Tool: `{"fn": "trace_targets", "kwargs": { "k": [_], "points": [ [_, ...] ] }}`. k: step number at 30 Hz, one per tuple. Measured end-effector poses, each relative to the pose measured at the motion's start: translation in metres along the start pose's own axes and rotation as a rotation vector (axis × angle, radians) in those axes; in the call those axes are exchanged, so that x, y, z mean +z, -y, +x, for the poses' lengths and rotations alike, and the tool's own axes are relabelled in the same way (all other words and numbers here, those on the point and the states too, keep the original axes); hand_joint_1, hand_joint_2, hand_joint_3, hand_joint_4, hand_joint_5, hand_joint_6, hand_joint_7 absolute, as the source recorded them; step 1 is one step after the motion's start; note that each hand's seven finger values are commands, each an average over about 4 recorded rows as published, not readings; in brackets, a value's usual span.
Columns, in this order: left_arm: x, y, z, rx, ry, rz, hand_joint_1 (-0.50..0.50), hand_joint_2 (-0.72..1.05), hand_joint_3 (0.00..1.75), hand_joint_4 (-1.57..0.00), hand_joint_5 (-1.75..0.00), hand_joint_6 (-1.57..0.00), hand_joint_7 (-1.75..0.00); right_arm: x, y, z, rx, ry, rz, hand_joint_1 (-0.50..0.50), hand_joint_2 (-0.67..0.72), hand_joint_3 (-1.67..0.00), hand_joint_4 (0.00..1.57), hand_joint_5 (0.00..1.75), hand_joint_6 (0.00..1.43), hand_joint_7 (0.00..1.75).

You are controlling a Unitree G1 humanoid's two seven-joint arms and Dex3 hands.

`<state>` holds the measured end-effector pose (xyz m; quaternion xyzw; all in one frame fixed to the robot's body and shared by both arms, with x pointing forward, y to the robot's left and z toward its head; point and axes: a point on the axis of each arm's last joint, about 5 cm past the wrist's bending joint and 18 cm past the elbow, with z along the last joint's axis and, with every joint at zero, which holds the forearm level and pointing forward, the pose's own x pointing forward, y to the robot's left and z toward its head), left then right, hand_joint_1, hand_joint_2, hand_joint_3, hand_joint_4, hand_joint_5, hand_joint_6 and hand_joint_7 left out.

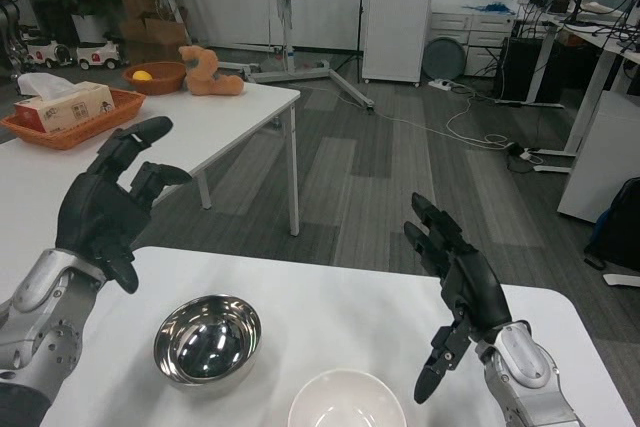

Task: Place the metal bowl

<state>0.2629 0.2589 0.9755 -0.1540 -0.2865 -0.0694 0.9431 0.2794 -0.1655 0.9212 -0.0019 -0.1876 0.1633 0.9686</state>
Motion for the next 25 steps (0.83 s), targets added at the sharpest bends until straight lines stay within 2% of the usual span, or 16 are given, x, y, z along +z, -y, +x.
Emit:
{"fn": "trace_targets", "kwargs": {
  "k": [3,7,13,17,21,25],
  "points": [
    [-0.007,0.001,-0.007,0.068,0.066,-0.112,0.5,-0.64,0.09,0.0,-1.75,-0.09,-0.72,0.0,0.0,0.0,-0.002,0.003,0.001,-0.42,0.53,0.0,0.0,0.0,0.0,0.0],
    [-0.013,0.0,-0.016,0.107,0.063,-0.149,0.5,-0.64,0.09,0.0,-1.75,-0.05,-0.7,0.002,0.0,0.001,-0.002,0.012,0.003,-0.42,0.53,0.0,0.0,0.0,0.0,0.0],
    [-0.013,-0.001,-0.018,0.114,0.064,-0.158,0.5,-0.64,0.09,0.0,-1.75,0.0,-0.66,0.003,-0.001,0.002,0.0,0.026,0.006,-0.42,0.57,0.0,0.0,0.0,0.0,0.0],
    [-0.013,-0.001,-0.018,0.11,0.067,-0.164,0.5,-0.64,0.09,0.0,-1.54,0.0,-0.63,0.004,-0.001,0.002,-0.001,0.027,0.008,-0.42,0.6,0.0,0.0,0.0,0.0,0.0],
    [-0.013,-0.001,-0.018,0.106,0.067,-0.164,0.5,-0.64,0.09,0.0,-1.54,0.0,-0.63,0.004,-0.001,0.002,-0.006,0.038,0.013,-0.42,0.6,0.0,0.0,0.0,0.0,0.0],
    [-0.013,-0.001,-0.018,0.103,0.069,-0.164,0.5,-0.64,0.09,0.0,-1.44,-0.01,-0.56,0.004,-0.001,0.002,-0.008,0.047,0.014,-0.42,0.6,0.0,0.0,0.0,0.0,0.0]
  ]
}}
